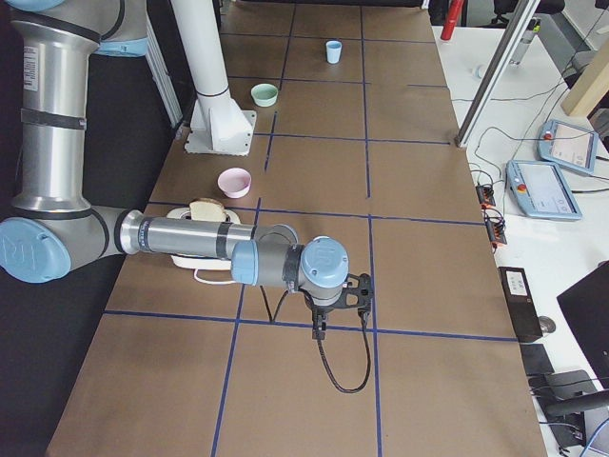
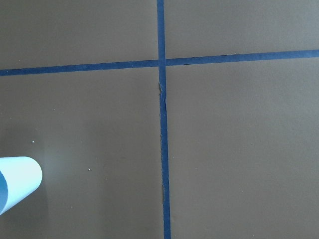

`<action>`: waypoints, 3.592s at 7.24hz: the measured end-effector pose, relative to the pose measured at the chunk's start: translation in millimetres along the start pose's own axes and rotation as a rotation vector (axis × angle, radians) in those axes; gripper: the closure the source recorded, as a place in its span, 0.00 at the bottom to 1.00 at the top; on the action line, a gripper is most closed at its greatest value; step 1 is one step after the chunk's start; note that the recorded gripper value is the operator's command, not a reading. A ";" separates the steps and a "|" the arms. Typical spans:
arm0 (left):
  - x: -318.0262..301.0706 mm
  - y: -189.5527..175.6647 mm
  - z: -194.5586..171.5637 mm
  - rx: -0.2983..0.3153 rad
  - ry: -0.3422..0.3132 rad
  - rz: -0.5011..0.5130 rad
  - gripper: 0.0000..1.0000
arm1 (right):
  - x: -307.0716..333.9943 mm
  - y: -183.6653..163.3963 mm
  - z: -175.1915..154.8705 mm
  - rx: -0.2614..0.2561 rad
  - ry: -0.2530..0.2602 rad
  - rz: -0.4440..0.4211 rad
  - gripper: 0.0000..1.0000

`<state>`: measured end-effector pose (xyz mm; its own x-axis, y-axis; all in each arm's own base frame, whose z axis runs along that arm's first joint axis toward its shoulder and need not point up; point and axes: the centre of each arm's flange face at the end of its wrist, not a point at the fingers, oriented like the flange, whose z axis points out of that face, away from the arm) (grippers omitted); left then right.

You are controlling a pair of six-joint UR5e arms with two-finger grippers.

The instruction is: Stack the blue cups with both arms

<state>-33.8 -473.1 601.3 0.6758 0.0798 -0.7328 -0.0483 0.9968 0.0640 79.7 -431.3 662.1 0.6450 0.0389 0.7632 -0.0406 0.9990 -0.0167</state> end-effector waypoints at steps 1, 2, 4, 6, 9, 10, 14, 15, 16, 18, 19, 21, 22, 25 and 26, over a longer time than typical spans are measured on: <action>44.3 -6.8 5.7 0.012 0.016 -0.025 0.00 | -1.0 -0.6 -0.8 0.002 0.000 -0.002 0.00; 82.6 -9.7 17.2 0.023 0.037 -0.057 0.00 | -1.7 -1.4 -1.5 0.003 0.000 -0.004 0.00; 118.7 -9.7 55.5 0.023 0.062 -0.089 0.00 | -2.2 -2.1 -2.0 0.005 0.001 -0.006 0.00; 120.8 -9.0 94.9 0.038 0.086 -0.117 0.00 | -1.9 -2.1 -2.3 0.005 0.001 -0.004 0.00; 128.3 -1.7 144.7 0.049 0.077 -0.136 0.00 | -1.9 -2.2 -2.6 0.006 0.002 -0.005 0.00; 130.5 -0.1 151.5 0.044 0.073 -0.134 0.00 | -2.1 -2.2 -2.8 0.007 0.002 -0.005 0.00; 141.3 5.4 164.9 0.019 0.072 -0.112 0.77 | -1.7 -2.1 -3.9 0.009 0.002 -0.005 0.00; 142.2 5.7 165.4 0.018 0.073 -0.111 0.93 | -1.4 -2.1 -4.2 0.010 0.002 -0.004 0.00; 142.9 5.7 165.1 0.019 0.073 -0.110 0.98 | -1.5 -2.1 -4.5 0.011 0.002 -0.004 0.00; 146.9 5.6 162.1 0.019 0.081 -0.105 1.00 | -1.6 -2.1 -5.0 0.012 0.002 -0.004 0.00; 152.4 5.3 156.6 0.020 0.091 -0.102 1.00 | -1.7 -2.1 -5.1 0.012 0.002 -0.005 0.00; 182.3 2.4 130.8 -0.009 0.127 -0.107 1.00 | -2.2 -2.1 -6.4 0.015 0.001 -0.005 0.00; 210.4 -3.3 106.7 -0.026 0.127 -0.121 1.00 | -2.3 -2.3 -7.7 0.018 0.000 -0.006 0.00; 354.7 -44.5 27.1 -0.049 0.109 -0.201 1.00 | -6.4 -3.1 -13.2 0.030 0.000 -0.014 0.00; 419.7 -45.4 29.8 -0.059 0.106 -0.231 1.00 | -7.0 -3.0 -13.8 0.031 0.001 -0.015 0.00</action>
<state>273.9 -485.0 311.0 0.5933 -0.1525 -0.7904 0.0533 0.9872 -0.1505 85.8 -434.3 647.9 0.6462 0.0242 0.7628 -0.0547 0.9984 0.0147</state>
